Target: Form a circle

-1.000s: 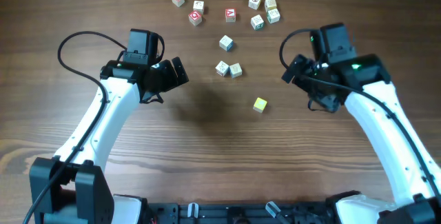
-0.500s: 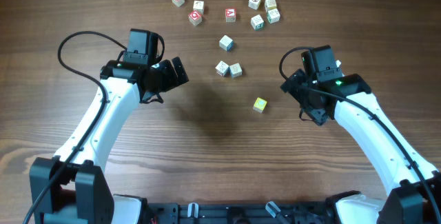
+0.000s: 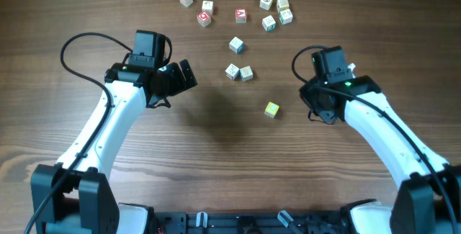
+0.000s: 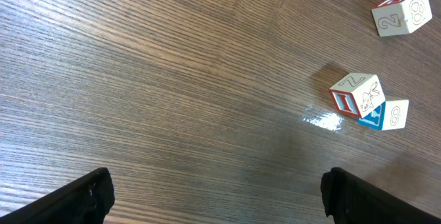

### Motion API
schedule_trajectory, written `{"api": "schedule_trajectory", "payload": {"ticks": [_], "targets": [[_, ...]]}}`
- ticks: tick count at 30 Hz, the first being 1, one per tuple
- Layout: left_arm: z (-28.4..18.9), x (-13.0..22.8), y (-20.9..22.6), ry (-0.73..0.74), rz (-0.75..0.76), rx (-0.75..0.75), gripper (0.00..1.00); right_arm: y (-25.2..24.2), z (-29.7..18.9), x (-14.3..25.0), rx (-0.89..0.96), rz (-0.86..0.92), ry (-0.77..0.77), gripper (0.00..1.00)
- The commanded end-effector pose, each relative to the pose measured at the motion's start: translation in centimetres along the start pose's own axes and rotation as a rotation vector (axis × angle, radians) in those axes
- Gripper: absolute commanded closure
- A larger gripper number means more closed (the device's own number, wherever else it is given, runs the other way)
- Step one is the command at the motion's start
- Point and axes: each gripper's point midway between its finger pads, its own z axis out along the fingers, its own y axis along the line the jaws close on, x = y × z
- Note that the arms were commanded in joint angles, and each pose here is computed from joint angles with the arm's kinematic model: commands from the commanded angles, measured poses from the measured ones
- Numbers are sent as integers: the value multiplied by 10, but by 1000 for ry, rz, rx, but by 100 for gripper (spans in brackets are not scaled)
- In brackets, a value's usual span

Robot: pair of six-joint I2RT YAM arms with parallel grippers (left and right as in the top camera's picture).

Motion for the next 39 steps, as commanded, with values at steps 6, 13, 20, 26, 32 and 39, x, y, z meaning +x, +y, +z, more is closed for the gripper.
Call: {"api": "schedule_trajectory", "payload": {"ticks": [6, 13, 20, 26, 32, 39], "targets": [[0, -2, 4, -6, 13, -11, 0, 2, 30, 14, 28, -9, 44, 95], [0, -2, 4, -6, 13, -11, 0, 20, 31, 18, -30, -20, 29, 95], [0, -2, 4, -6, 13, -11, 0, 36, 48, 28, -61, -45, 27, 96], [0, -2, 4, -6, 13, -11, 0, 38, 58, 31, -61, -52, 33, 96], [0, -2, 4, -6, 13, -11, 0, 35, 67, 43, -39, -73, 61, 95], [0, -2, 4, -6, 13, -11, 0, 43, 67, 80, -47, -139, 113, 95]]}}
